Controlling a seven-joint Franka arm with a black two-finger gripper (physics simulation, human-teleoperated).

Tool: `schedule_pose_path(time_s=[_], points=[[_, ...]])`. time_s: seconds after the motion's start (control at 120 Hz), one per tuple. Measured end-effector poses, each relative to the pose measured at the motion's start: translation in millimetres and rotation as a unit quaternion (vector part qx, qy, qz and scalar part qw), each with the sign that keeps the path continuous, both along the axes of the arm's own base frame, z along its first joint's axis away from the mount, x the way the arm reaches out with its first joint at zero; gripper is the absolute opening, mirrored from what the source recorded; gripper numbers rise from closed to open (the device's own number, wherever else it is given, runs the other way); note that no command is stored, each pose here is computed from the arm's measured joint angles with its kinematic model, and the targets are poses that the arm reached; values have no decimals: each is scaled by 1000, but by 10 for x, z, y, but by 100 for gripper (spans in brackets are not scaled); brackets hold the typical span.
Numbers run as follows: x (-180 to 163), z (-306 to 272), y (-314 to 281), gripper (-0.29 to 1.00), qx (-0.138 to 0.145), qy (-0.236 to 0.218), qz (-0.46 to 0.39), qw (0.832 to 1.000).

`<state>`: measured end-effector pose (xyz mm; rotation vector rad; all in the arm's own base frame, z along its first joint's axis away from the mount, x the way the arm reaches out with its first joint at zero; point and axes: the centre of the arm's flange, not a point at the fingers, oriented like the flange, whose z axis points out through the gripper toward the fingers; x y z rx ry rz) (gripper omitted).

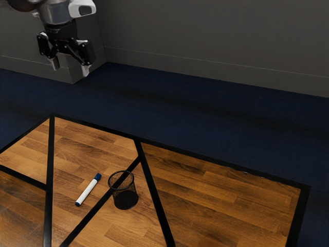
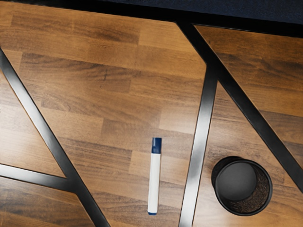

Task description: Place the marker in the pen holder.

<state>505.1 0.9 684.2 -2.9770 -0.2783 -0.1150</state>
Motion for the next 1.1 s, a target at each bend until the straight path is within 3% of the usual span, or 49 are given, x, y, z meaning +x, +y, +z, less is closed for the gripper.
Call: schedule_pose_path(time_s=[0.117,0.225,0.367,0.5,0.767,1.1], points=[[25,-53,33,70,0,-5,7,1000],[-8,-331,441,70,-2,-2,47,999],[-156,-1765,516,70,-22,80,58,995],[-219,-2796,491,70,-34,102,59,992],[-234,-3744,637,70,-42,78,72,993],[28,-4226,969,70,-28,20,65,997]])
